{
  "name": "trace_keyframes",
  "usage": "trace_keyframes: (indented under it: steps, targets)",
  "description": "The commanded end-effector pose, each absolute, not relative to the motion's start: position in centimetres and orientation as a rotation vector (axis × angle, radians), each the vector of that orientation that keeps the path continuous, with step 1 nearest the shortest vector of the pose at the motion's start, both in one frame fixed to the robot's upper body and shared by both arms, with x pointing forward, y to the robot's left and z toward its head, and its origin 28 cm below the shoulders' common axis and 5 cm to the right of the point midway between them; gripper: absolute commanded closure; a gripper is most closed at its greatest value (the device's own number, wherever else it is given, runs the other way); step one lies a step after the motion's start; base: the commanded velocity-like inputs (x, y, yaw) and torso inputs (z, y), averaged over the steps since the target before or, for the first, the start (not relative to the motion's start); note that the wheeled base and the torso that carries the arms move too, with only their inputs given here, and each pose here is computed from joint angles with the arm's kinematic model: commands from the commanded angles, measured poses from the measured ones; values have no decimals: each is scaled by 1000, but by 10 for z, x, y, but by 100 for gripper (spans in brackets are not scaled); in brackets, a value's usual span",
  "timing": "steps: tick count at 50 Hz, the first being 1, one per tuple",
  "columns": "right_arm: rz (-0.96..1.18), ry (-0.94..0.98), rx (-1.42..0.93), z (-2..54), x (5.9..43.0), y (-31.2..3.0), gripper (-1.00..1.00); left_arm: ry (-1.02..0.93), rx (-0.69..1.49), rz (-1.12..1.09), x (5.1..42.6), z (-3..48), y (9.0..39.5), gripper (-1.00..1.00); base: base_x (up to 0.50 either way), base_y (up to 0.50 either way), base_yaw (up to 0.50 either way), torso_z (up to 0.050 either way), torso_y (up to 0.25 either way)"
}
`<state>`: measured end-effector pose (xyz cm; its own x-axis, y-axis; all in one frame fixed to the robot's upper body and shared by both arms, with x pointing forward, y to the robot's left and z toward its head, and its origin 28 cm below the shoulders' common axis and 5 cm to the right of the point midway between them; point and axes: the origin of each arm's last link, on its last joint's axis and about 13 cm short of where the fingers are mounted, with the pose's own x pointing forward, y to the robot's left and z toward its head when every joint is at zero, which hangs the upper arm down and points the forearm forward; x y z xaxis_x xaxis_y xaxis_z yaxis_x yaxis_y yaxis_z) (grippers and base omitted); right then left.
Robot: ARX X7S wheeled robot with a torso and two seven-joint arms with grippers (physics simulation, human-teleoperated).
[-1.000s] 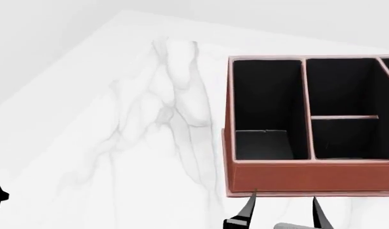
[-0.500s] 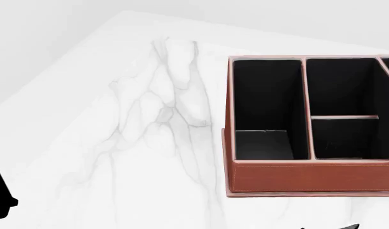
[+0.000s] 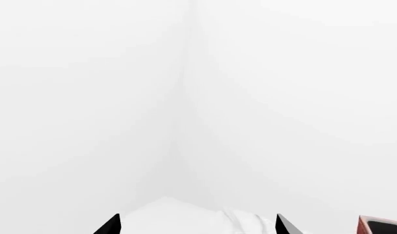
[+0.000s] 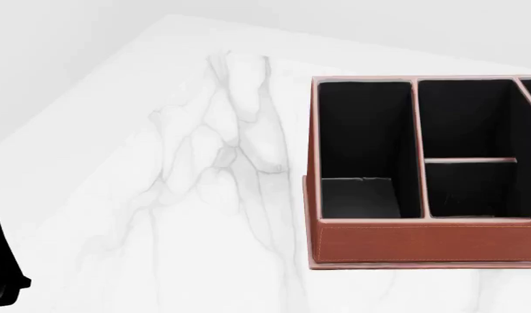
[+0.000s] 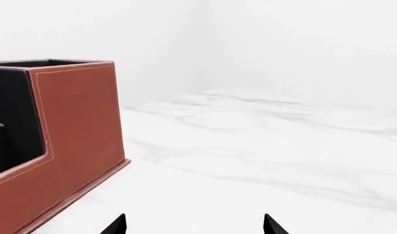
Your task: Pick up the book and place it in the left compartment of the caddy.
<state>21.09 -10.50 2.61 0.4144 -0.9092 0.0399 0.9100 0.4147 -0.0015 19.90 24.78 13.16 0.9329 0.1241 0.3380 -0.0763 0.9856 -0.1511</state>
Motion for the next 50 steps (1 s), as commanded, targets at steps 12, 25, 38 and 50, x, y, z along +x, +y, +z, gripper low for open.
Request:
trace_keyframes:
  steps: [12,25,38,50]
  targets:
    - [-1177,48,63,16,213,-111,-100,-350,-138,94,198,130,247,-100,0,0,0,0,0]
    - [-1124,89,87,10,219,-110,-100,-345,-145,91,199,131,247,-100,0,0,0,0,0]
    - [-1040,130,84,2,225,-105,-100,-345,-147,94,199,132,248,-100,0,0,0,0,0]
    - [-1053,154,94,-6,222,-104,-100,-345,-147,97,199,132,248,-100,0,0,0,0,0]
